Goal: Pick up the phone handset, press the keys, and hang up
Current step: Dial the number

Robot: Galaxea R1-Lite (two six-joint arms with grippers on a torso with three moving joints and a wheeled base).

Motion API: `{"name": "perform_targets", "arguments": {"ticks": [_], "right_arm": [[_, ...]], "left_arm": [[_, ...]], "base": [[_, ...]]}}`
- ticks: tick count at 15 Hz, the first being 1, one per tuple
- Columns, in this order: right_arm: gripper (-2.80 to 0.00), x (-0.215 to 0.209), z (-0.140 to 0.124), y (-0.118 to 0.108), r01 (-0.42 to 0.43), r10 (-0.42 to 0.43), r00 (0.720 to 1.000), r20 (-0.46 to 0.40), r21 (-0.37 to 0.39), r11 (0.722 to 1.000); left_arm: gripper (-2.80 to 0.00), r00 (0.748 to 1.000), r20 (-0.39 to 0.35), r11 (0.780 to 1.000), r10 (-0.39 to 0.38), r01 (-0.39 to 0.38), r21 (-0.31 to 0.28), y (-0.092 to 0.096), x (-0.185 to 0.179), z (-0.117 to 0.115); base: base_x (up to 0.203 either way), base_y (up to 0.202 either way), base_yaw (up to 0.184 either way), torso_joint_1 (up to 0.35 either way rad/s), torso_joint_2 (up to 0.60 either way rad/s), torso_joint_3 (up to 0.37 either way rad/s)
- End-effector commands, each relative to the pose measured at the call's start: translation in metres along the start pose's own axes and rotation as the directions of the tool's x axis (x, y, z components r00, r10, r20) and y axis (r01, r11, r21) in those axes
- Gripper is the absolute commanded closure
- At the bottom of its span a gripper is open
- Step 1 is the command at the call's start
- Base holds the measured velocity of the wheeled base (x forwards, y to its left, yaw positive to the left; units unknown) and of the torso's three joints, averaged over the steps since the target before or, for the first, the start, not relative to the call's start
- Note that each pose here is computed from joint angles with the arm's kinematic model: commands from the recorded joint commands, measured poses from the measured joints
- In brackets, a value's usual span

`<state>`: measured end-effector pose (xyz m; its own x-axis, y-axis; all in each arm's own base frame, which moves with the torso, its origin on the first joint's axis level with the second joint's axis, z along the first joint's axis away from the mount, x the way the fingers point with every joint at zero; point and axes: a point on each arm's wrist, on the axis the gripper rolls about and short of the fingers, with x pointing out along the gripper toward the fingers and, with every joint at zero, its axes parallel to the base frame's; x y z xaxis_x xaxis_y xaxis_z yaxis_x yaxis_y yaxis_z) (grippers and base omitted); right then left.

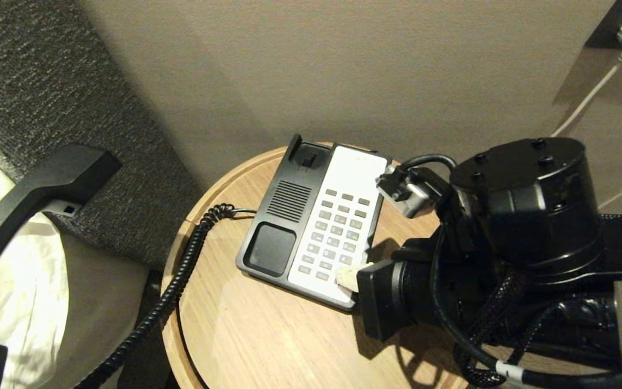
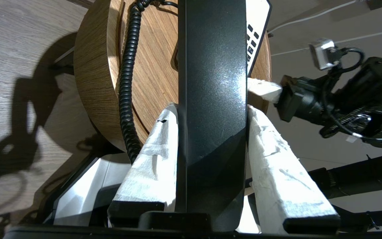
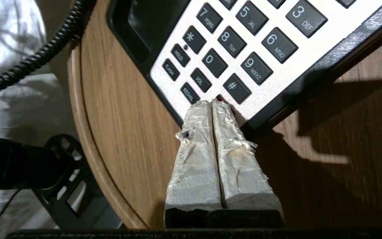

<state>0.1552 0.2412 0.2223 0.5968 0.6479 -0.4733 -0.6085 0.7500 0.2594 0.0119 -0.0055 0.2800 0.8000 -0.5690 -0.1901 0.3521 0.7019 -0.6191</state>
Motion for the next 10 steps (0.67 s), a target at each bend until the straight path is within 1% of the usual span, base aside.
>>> {"name": "perform_targets", "arguments": {"ticks": [1, 4, 6, 7, 8, 10], "right_arm": [[0.00, -0.012, 0.005, 0.001, -0.021, 0.021, 0.999, 0.033, 0.013, 1.000], [0.00, -0.015, 0.006, 0.001, -0.024, 0.023, 0.999, 0.039, 0.015, 1.000], [0.00, -0.017, 0.006, 0.000, -0.017, 0.016, 0.999, 0.040, 0.026, 1.000], [0.00, -0.019, 0.005, -0.001, -0.009, 0.007, 0.999, 0.041, 0.044, 0.999], [0.00, -0.022, 0.005, -0.003, 0.013, -0.016, 0.999, 0.052, 0.059, 0.998], [0.00, -0.031, 0.004, -0.009, 0.078, -0.086, 0.993, 0.078, 0.104, 0.991]], "left_arm": [[0.00, 1.000, -0.001, 1.000, 0.004, -0.004, -0.004, 0.000, 0.000, 0.000], [0.00, 1.000, -0.004, 1.000, 0.006, -0.006, -0.003, -0.001, 0.001, 0.000], [0.00, 1.000, -0.021, 1.000, 0.016, -0.016, 0.012, -0.003, 0.008, 0.001], [0.00, 0.999, -0.038, 0.999, 0.029, -0.028, 0.033, -0.008, 0.016, 0.003], [0.00, 0.998, -0.054, 0.996, 0.039, -0.035, 0.078, -0.014, 0.025, 0.006], [0.00, 0.994, -0.085, 0.983, 0.066, -0.050, 0.179, -0.027, 0.049, 0.011]], "base": [[0.000, 0.000, 0.000, 0.000, 0.00, 0.000], [0.000, 0.000, 0.000, 0.000, 0.00, 0.000], [0.000, 0.000, 0.000, 0.000, 0.00, 0.000], [0.000, 0.000, 0.000, 0.000, 0.00, 0.000], [0.000, 0.000, 0.000, 0.000, 0.00, 0.000], [0.000, 0.000, 0.000, 0.000, 0.00, 0.000]]}}
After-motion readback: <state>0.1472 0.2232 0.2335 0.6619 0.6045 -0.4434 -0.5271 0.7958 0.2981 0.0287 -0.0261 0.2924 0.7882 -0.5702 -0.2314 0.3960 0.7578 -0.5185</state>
